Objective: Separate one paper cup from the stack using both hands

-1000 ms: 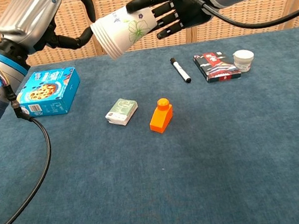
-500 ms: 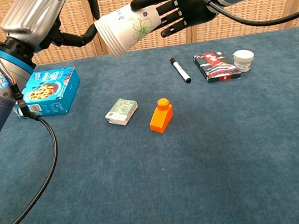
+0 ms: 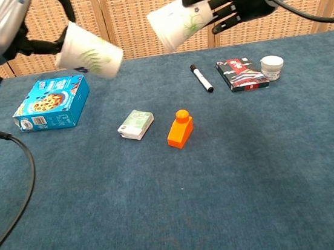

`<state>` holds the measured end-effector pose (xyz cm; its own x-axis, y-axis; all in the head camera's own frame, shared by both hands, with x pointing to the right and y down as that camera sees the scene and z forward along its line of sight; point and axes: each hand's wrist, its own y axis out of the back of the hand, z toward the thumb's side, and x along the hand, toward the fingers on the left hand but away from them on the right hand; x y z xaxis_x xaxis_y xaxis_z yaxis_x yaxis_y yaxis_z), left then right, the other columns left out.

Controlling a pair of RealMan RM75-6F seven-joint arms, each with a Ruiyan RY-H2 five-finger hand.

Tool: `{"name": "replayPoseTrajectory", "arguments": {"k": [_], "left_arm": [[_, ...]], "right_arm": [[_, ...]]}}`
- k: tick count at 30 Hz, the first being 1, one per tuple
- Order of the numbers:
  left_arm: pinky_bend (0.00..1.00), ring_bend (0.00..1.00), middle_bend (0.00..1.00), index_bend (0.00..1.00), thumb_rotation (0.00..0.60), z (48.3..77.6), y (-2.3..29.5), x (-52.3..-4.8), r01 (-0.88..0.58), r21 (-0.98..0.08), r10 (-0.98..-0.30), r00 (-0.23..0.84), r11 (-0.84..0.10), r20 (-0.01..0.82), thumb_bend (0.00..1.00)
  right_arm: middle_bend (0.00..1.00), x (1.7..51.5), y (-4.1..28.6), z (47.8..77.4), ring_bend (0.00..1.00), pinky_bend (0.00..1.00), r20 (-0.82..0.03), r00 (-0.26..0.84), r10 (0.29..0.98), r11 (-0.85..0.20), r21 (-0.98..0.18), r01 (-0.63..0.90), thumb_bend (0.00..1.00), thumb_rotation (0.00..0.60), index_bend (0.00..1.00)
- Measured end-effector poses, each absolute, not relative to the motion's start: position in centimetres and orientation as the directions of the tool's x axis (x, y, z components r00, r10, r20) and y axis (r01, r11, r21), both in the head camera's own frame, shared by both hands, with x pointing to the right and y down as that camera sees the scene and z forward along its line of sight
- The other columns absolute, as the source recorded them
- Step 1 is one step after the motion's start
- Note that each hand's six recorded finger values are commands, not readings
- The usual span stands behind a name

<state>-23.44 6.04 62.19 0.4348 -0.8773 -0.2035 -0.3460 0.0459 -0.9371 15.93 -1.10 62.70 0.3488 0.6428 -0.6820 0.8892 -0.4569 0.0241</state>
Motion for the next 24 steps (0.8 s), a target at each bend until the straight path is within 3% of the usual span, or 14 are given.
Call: {"name": "replayPoseTrajectory", "arguments": {"k": [6,9,16,24], "left_arm": [[0.0,0.0,0.0,0.67,0.6,62.0,6.2,-26.6,-0.284,-0.957,-0.874,0.451,0.051,-0.18,0.52],[0.0,0.0,0.0,0.67,0.6,61.9,6.3,-28.3,-0.226,-0.973,-0.859,0.49,0.037,-0.147,0.52],[0.0,0.0,0.0,0.67,0.6,62.0,5.9,-33.6,0.053,-0.997,-0.792,0.606,-0.054,0.075,0.52],[0.0,0.0,0.0,0.65,0.6,65.0,7.2,-37.3,0.311,-0.929,-0.711,0.606,-0.2,0.356,0.52]], "right_arm": [[0.61,18.2,-1.2,62.9,0.5,0.67,-0.684,0.323,0.654,-0.47,-0.032,0.882,0.61,0.6,0.56],[0.61,19.2,-0.9,63.4,0.5,0.67,-0.681,0.308,0.664,-0.517,-0.121,0.847,0.61,0.6,0.56],[0.61,22.8,0.8,65.6,0.5,0.67,-0.655,0.243,0.716,-0.627,-0.448,0.638,0.61,0.6,0.57],[0.6,25.6,2.1,68.0,0.5,0.67,-0.59,0.228,0.775,-0.631,-0.696,0.343,0.61,0.6,0.57]]}}
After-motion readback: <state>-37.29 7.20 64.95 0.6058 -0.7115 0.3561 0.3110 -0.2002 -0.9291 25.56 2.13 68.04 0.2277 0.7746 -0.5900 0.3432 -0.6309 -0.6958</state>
